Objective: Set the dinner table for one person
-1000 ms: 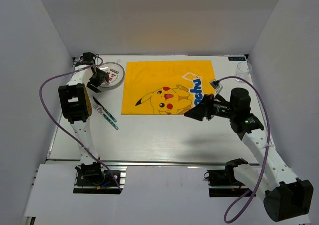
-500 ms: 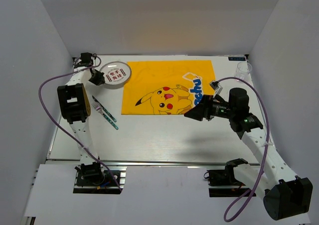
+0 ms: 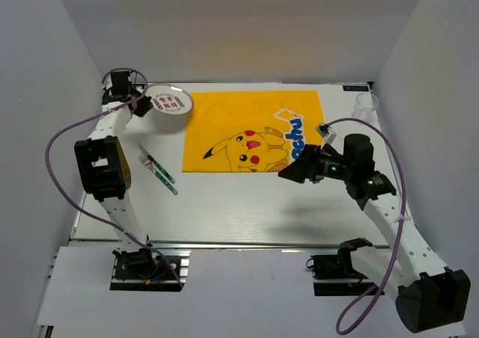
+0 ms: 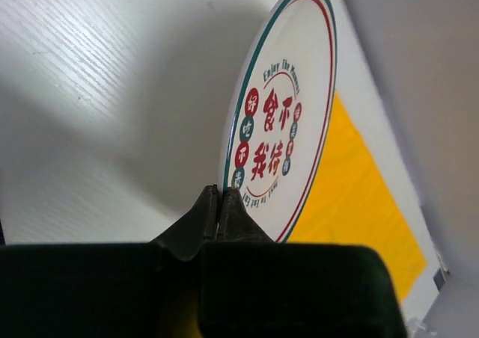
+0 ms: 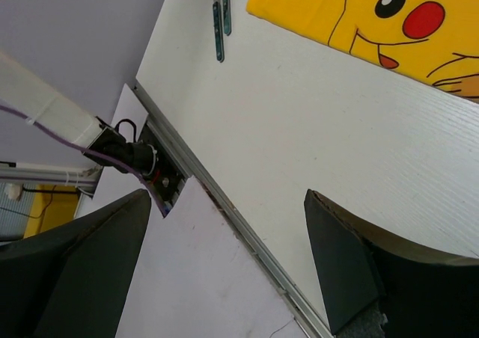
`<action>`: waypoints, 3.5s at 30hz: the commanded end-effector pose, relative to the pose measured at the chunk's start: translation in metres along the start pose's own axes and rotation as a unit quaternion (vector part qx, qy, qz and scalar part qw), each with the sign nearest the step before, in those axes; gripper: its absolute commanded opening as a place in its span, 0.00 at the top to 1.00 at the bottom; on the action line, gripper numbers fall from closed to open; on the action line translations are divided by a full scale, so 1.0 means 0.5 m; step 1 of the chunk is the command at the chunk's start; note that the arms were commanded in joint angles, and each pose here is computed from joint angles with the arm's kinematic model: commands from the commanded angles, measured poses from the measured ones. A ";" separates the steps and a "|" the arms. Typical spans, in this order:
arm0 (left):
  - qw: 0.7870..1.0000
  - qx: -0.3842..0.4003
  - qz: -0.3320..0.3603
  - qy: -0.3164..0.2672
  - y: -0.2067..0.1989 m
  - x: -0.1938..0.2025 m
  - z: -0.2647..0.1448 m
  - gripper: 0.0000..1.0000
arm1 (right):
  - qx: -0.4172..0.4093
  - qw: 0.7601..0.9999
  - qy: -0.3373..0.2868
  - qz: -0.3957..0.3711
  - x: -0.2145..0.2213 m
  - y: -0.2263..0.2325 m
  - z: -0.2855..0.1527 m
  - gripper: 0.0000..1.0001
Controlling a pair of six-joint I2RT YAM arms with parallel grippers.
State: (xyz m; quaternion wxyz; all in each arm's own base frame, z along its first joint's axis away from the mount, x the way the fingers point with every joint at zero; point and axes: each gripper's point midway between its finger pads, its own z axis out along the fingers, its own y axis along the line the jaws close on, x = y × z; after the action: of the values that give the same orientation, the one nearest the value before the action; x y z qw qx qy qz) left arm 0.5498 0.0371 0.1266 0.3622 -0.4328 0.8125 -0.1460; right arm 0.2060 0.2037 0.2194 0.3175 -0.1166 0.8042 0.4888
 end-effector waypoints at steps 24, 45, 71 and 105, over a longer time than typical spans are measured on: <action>0.889 0.371 0.109 0.244 -0.278 0.487 -0.190 1.00 | 0.226 0.962 -0.155 0.019 -0.117 -0.051 -0.124 0.11; 0.883 0.369 0.122 0.262 -0.304 0.536 -0.115 1.00 | 0.219 0.965 -0.144 0.013 -0.080 -0.080 -0.107 0.11; 0.906 0.308 0.132 0.258 -0.290 0.573 -0.043 0.78 | 0.227 0.964 -0.140 0.020 -0.092 -0.107 -0.091 0.11; 0.919 0.143 0.348 0.119 -0.001 0.379 -0.419 0.02 | 0.613 0.656 -0.334 0.286 -0.598 -0.734 -0.266 0.12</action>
State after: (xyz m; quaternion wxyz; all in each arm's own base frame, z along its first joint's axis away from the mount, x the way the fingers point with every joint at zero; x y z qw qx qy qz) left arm 0.3344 -0.1393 0.1590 0.3071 -0.0712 0.9322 -0.1780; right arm 0.5614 -0.1221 0.1813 0.4075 0.5074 0.7582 -0.0407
